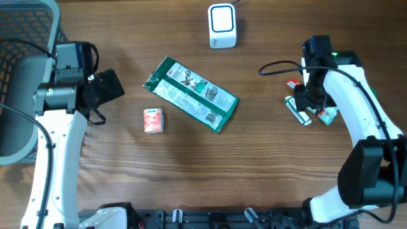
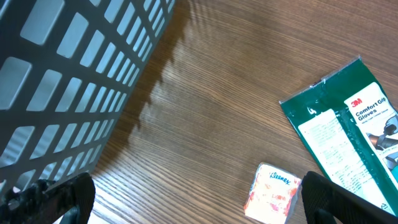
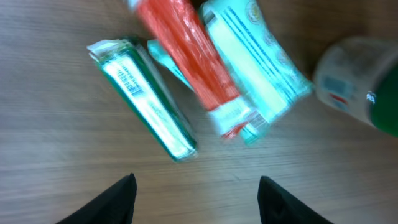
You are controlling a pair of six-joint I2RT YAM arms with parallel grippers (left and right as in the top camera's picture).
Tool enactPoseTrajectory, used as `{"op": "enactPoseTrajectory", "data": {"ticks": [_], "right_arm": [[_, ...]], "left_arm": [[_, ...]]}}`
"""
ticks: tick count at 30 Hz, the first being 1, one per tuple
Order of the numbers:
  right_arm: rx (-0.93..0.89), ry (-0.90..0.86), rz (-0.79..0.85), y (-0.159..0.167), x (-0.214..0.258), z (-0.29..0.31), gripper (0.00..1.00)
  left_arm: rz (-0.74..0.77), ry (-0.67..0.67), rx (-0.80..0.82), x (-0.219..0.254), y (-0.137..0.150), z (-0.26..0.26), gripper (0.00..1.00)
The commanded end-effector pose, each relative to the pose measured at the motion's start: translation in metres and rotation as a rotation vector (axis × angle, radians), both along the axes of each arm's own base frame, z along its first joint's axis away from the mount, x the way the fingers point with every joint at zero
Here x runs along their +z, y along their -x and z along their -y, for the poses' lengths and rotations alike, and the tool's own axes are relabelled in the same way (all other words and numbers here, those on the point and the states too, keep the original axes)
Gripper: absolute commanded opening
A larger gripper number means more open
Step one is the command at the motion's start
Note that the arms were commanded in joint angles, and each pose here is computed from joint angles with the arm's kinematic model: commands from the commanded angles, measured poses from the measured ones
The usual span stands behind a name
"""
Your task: Scan the item barcode
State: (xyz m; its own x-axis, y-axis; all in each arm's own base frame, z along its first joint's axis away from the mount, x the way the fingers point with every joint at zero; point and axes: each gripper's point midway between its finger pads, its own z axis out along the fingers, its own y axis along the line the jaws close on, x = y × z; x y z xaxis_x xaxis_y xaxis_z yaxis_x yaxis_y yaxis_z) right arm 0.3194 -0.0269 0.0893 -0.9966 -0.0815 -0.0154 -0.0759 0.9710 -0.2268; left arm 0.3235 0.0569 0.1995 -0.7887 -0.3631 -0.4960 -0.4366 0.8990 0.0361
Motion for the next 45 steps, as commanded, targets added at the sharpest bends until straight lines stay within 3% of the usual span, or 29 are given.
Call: {"op": "enactPoseTrajectory", "data": {"ticks": [1,4,7,17,25,28,33,41,45], "right_arm": [[-0.002,-0.274,0.054,-0.015,-0.006,-0.051,0.53],[0.068,-0.558,0.103,-0.028,0.004,-0.109,0.44],[0.16,-0.651,0.154,-0.037,0.013,-0.145,0.44],[0.453,-0.522,0.264,-0.049,-0.002,-0.234,0.57],[0.506,-0.387,0.276,-0.065,-0.058,-0.256,0.59],[0.5,-0.376,0.237,-0.064,-0.082,-0.255,0.7],[0.392,-0.359,0.127,-0.043,-0.099,-0.244,0.7],[0.219,-0.554,-0.226,0.038,-0.094,-0.257,0.72],[0.218,-0.546,-0.279,0.053,-0.088,-0.255,0.7]], "left_arm": [[0.031,-0.012,0.019,0.01,-0.001,-0.004,1.0],[0.031,-0.012,0.019,0.01,-0.001,-0.004,1.0],[0.031,-0.012,0.019,0.01,-0.001,-0.004,1.0],[0.031,-0.012,0.019,0.01,-0.001,-0.004,1.0],[0.031,-0.012,0.019,0.01,-0.001,-0.004,1.0],[0.031,-0.012,0.019,0.01,-0.001,-0.004,1.0],[0.031,-0.012,0.019,0.01,-0.001,-0.004,1.0],[0.031,-0.012,0.019,0.01,-0.001,-0.004,1.0],[0.031,-0.012,0.019,0.01,-0.001,-0.004,1.0]]}}
